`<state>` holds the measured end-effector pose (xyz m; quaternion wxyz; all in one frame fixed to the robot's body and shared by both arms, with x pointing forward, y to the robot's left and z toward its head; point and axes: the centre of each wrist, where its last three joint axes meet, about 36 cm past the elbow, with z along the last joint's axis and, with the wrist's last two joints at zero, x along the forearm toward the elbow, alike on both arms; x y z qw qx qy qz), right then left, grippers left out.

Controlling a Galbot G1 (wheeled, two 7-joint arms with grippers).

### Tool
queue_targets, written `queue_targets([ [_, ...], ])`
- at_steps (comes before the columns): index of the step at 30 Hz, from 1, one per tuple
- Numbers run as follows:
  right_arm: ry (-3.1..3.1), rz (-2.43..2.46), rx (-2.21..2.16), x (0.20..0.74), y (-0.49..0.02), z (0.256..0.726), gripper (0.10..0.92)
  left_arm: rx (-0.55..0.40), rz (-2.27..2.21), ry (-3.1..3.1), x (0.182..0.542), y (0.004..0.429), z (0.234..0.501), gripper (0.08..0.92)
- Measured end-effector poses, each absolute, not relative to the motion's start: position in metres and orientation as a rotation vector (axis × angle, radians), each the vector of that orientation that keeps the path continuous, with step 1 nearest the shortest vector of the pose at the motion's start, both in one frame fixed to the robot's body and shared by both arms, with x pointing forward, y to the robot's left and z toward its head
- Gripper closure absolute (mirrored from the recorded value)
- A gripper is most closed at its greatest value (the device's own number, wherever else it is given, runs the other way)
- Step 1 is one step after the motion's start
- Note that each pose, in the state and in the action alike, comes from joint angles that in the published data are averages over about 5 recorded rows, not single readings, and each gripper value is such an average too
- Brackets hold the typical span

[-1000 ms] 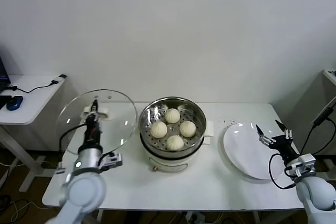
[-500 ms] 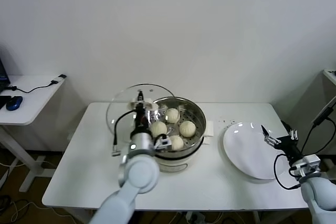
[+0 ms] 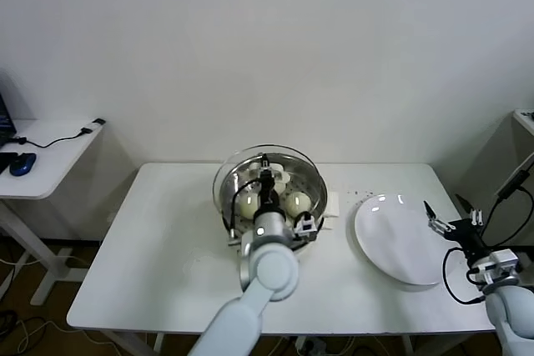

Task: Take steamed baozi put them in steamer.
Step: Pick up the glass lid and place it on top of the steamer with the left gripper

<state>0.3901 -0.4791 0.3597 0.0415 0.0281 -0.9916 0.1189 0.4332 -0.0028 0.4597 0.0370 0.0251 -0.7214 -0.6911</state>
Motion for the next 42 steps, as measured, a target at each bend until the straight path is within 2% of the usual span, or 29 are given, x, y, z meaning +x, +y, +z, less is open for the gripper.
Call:
queue_targets([
  [10, -3.036, 0.367, 0.074, 0.389, -0.482, 0.36, 0.2, 0.063, -2.121, -2.202, 0.441, -0.019, 0.447, 0.849],
  [42, -3.032, 0.366, 0.07, 0.386, -0.486, 0.358, 0.2, 0.047, -2.151, -2.148, 0.447, -0.022, 0.419, 0.849],
])
